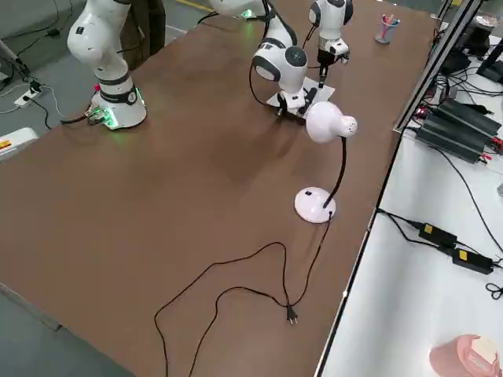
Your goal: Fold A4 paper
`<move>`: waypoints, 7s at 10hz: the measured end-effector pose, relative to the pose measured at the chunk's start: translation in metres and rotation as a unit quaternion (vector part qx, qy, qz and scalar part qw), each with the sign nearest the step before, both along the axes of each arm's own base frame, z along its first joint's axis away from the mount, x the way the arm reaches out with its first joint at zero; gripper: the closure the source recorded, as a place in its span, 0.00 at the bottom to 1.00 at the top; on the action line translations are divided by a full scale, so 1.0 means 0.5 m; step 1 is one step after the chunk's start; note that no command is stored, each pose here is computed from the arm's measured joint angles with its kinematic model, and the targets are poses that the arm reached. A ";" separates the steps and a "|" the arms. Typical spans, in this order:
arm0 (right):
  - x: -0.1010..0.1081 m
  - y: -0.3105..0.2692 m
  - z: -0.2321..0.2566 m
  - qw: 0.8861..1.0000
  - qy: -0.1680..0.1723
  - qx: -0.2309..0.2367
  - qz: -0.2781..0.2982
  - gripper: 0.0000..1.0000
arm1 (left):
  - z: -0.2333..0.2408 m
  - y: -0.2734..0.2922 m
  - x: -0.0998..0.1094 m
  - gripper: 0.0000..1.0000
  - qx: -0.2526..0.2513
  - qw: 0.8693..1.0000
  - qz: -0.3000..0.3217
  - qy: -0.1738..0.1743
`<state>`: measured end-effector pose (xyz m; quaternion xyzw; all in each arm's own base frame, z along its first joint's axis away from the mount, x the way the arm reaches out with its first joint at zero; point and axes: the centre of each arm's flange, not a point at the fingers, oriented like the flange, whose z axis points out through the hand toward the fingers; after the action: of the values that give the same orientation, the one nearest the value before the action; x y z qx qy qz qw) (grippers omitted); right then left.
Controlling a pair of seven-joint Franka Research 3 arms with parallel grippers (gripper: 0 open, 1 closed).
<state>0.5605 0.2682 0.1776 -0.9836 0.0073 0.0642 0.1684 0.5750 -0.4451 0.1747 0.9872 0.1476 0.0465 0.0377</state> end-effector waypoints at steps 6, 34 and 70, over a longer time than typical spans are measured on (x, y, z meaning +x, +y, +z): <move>0.010 0.013 0.015 1.000 -0.004 0.012 -0.004 0.98 | 0.000 0.002 0.002 0.99 -0.001 1.000 -0.001 0.001; -0.004 0.224 0.073 0.992 0.022 0.125 -0.015 0.98 | 0.000 0.015 0.015 0.99 -0.009 1.000 0.003 -0.005; 0.098 0.271 -0.018 0.989 -0.073 0.121 -0.054 0.99 | 0.394 0.762 0.311 0.00 -0.011 0.998 -0.044 -0.038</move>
<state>0.6096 0.4039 0.1684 -0.9563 0.0400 -0.0164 0.2893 0.7307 -0.0642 0.3718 0.9898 0.1034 0.0811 0.0559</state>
